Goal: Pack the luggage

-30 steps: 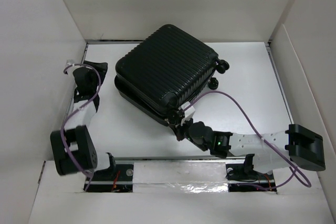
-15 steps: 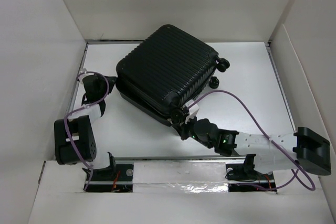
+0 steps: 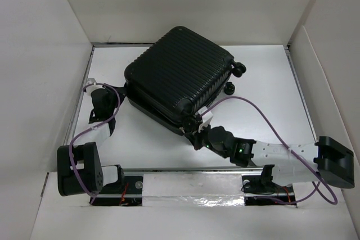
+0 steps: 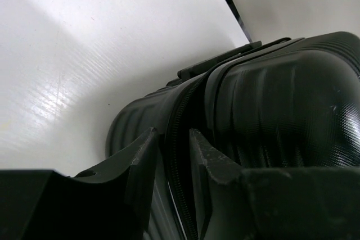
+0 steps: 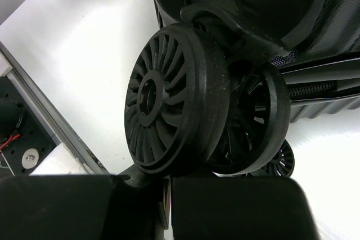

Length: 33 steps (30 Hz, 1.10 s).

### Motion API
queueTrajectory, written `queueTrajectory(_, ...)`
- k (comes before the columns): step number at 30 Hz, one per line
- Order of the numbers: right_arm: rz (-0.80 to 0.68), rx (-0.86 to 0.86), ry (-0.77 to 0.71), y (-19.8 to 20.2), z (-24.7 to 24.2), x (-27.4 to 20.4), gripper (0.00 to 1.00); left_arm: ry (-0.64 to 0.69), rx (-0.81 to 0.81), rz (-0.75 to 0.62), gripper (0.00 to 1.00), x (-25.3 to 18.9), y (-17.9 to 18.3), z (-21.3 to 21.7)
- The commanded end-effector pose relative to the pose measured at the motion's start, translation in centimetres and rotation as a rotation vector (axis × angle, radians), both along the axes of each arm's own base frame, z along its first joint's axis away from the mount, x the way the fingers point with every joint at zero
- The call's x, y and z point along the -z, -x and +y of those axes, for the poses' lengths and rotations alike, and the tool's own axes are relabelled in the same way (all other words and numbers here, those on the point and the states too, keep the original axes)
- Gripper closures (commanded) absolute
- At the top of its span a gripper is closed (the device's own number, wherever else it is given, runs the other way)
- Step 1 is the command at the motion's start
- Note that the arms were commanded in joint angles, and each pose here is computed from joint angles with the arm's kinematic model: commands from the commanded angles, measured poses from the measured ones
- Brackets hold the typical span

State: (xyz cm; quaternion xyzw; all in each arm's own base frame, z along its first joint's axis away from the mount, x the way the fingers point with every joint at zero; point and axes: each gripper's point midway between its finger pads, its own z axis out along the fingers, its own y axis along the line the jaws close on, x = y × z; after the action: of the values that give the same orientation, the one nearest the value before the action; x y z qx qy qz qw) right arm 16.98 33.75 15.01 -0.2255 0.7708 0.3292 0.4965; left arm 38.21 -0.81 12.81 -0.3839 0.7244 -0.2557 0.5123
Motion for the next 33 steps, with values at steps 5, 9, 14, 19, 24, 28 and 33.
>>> queueTrajectory(5,0.01,-0.073,-0.113,0.9,1.0,-2.9,1.0,-0.096,0.108,0.098,0.74,1.6,0.1,-2.5)
queueTrajectory(9,0.009,-0.076,-0.121,1.1,0.7,-3.2,1.0,-0.107,0.088,0.127,0.88,2.6,-0.5,-2.0)
queueTrajectory(14,0.009,-0.056,-0.121,0.1,0.0,-3.3,1.0,-0.142,0.148,0.137,1.0,3.8,0.3,-4.2)
queueTrajectory(19,-0.01,-0.026,-0.113,-1.4,-1.0,-3.9,1.0,-0.215,0.238,0.101,1.0,4.4,4.0,-8.8)
queueTrajectory(24,-0.062,0.059,-0.096,-4.6,-4.0,-5.8,1.0,-0.176,0.392,0.075,1.0,5.5,8.6,-13.8)
queueTrajectory(28,-0.06,0.009,-0.061,-4.7,-3.7,-5.5,1.0,-0.095,0.498,0.051,1.0,5.6,12.4,-18.3)
queueTrajectory(33,0.006,-0.077,-0.049,-2.6,-0.1,-3.3,1.0,-0.023,0.627,-0.015,1.0,3.1,14.2,-24.0)
